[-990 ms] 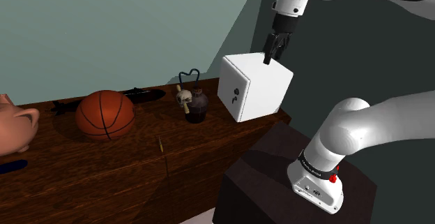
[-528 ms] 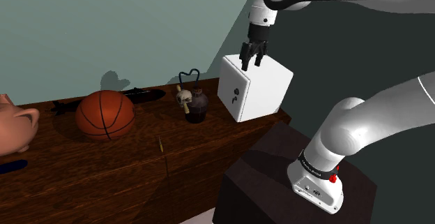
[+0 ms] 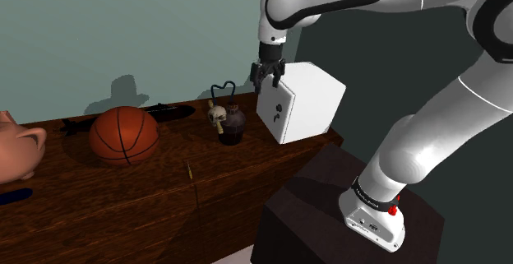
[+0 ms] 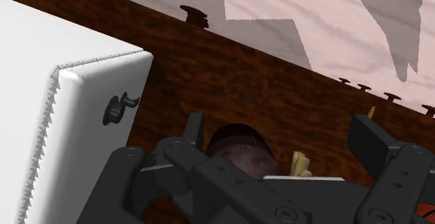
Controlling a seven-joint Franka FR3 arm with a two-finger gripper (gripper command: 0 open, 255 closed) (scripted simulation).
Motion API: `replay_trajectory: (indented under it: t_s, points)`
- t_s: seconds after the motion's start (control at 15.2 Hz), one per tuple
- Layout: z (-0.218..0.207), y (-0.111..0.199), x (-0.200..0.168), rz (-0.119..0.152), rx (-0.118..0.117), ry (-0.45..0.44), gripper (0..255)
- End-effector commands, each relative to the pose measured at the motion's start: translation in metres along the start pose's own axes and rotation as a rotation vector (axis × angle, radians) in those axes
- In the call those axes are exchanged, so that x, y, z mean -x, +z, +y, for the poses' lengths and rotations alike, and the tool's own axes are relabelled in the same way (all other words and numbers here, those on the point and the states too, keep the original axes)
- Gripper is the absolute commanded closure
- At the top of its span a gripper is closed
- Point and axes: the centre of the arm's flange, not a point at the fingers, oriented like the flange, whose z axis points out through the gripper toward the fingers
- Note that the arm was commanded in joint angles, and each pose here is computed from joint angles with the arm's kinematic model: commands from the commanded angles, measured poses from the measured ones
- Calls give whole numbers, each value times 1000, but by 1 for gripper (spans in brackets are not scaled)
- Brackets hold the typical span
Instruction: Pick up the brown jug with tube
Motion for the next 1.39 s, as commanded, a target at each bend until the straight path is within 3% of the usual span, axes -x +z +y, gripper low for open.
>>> replay_trajectory:
  t_s: [0.0, 0.86, 1.32]
  points:
    - [-12, 18, -19, -15, 2, 8, 0]
    - [-84, 116, -156, -106, 17, 56, 0]
    - [-82, 149, -161, -107, 18, 56, 0]
